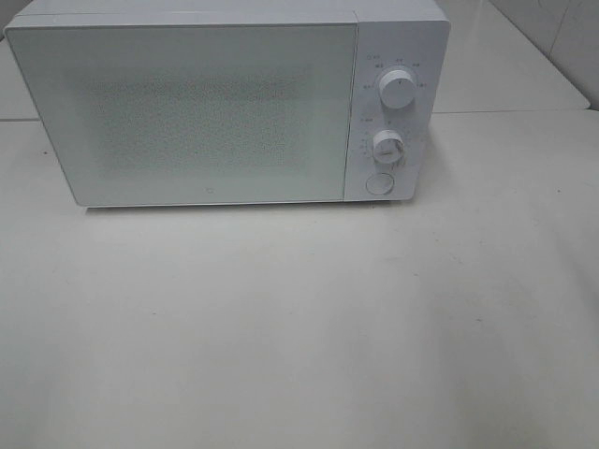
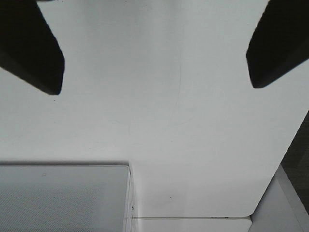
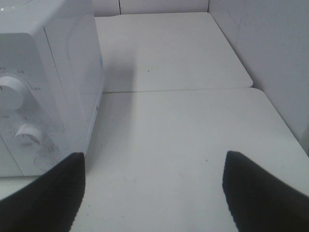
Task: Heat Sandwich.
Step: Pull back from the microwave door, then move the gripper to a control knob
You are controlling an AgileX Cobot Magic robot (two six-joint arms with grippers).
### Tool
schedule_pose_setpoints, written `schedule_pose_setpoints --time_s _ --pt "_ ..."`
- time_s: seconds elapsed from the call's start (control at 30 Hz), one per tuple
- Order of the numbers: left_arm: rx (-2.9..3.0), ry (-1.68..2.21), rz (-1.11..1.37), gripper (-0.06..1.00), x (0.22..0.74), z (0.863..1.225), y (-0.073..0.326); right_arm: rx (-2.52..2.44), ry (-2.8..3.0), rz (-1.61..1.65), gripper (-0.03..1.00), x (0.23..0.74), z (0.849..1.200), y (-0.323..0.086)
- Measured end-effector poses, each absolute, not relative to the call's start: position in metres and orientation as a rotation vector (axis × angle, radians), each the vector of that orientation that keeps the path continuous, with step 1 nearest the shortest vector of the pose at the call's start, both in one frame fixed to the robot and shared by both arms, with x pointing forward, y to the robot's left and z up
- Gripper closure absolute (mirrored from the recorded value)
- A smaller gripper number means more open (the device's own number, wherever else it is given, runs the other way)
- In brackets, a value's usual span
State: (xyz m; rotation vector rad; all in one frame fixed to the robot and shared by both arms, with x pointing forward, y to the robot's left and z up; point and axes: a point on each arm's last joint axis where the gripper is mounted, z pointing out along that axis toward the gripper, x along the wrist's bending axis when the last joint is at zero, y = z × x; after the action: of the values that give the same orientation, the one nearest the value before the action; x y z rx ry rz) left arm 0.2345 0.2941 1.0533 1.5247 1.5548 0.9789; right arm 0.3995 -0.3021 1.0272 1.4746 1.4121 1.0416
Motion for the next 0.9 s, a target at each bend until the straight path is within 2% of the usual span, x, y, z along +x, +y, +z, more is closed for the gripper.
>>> schedule_pose_setpoints --time_s 0.43,0.6,0.9 --pt "1.526 1.554 0.979 -0.02 0.234 1.053 0.294 1.429 1.365 1.126 0.21 0.44 1.008 -0.3" --pt "1.526 1.554 0.979 -0.02 0.234 1.053 0.294 1.421 1.315 1.167 0.21 0.446 0.988 -0.298" --pt "1.526 1.554 0.979 -0.02 0.234 1.053 0.294 1.387 1.38 1.158 0.21 0.452 0.956 -0.266"
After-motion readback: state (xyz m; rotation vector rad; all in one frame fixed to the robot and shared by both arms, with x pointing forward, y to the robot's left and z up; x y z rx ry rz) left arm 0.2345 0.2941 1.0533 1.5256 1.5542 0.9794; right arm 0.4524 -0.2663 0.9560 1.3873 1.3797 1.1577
